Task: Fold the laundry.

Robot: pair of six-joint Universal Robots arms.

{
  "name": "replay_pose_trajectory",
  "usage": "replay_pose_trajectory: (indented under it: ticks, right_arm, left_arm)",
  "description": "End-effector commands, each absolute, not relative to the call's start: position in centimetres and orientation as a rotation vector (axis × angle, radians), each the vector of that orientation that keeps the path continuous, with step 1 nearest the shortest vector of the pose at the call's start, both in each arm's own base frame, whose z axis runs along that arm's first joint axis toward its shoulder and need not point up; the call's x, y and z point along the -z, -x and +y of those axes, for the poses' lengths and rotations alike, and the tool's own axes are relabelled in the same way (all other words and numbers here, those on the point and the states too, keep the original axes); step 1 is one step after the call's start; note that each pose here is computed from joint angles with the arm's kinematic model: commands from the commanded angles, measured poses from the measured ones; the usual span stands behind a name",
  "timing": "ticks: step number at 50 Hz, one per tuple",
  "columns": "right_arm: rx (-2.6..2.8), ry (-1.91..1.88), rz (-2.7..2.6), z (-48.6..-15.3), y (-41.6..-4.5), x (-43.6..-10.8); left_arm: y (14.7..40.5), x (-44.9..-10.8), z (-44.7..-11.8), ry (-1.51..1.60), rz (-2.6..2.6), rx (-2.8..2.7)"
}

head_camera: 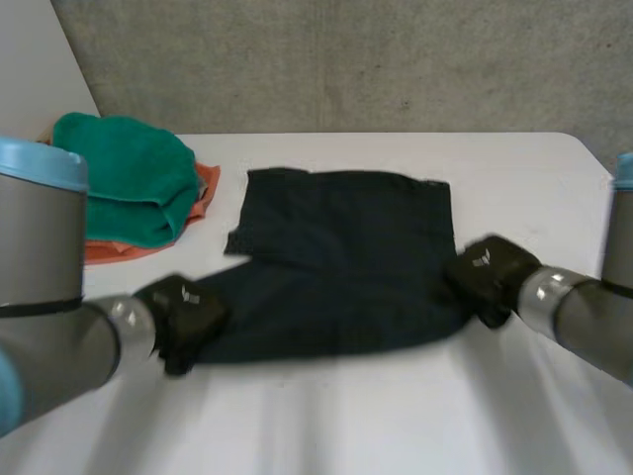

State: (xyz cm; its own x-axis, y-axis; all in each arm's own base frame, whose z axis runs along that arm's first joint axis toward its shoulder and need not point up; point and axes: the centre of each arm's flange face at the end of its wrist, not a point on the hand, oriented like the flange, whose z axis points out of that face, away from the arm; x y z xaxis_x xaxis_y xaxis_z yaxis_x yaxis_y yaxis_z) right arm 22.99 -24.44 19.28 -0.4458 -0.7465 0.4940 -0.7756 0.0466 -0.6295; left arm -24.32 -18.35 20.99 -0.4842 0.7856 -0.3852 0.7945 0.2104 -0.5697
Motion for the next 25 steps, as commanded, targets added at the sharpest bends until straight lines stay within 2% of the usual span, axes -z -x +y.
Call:
replay_pose_trajectory:
  ticks: [1,4,6,10,15,19,22,25]
  right_arm:
    - [-1.074,-2.046,-2.167,-18.5,-20.7,-20.5]
    - [-1.148,-2.043,-2.11,-19.0,-20.6,-20.8]
    - [-1.203,-1.983,-2.132,-19.9,-20.8,-20.8]
    - [-1.401,-1.765,-2.22,-23.1,-21.7,-21.1]
    - [-1.579,-1.455,-2.301,-28.2,-22.9,-19.8]
    - [-1.619,-1.295,-2.298,-30.4,-23.2,-19.1]
    - [-1.612,-1.277,-2.301,-30.6,-23.7,-18.7]
    - [-1.599,-1.298,-2.314,-30.1,-24.0,-18.1]
  left_arm:
    - [23.3,-22.6,-12.2,-1.903,2.369,0.955]
    - [23.4,-23.5,-11.8,-1.935,2.333,1.003]
    - [23.8,-23.9,-12.8,-1.904,2.306,1.077]
    - [25.0,-24.4,-18.0,-1.732,2.246,1.284]
    - [27.8,-24.9,-25.3,-1.466,2.203,1.572]
    - [29.3,-24.3,-29.1,-1.309,2.246,1.667]
    - [29.8,-24.1,-29.9,-1.242,2.311,1.667]
    - [30.1,-24.6,-29.2,-1.167,2.427,1.642]
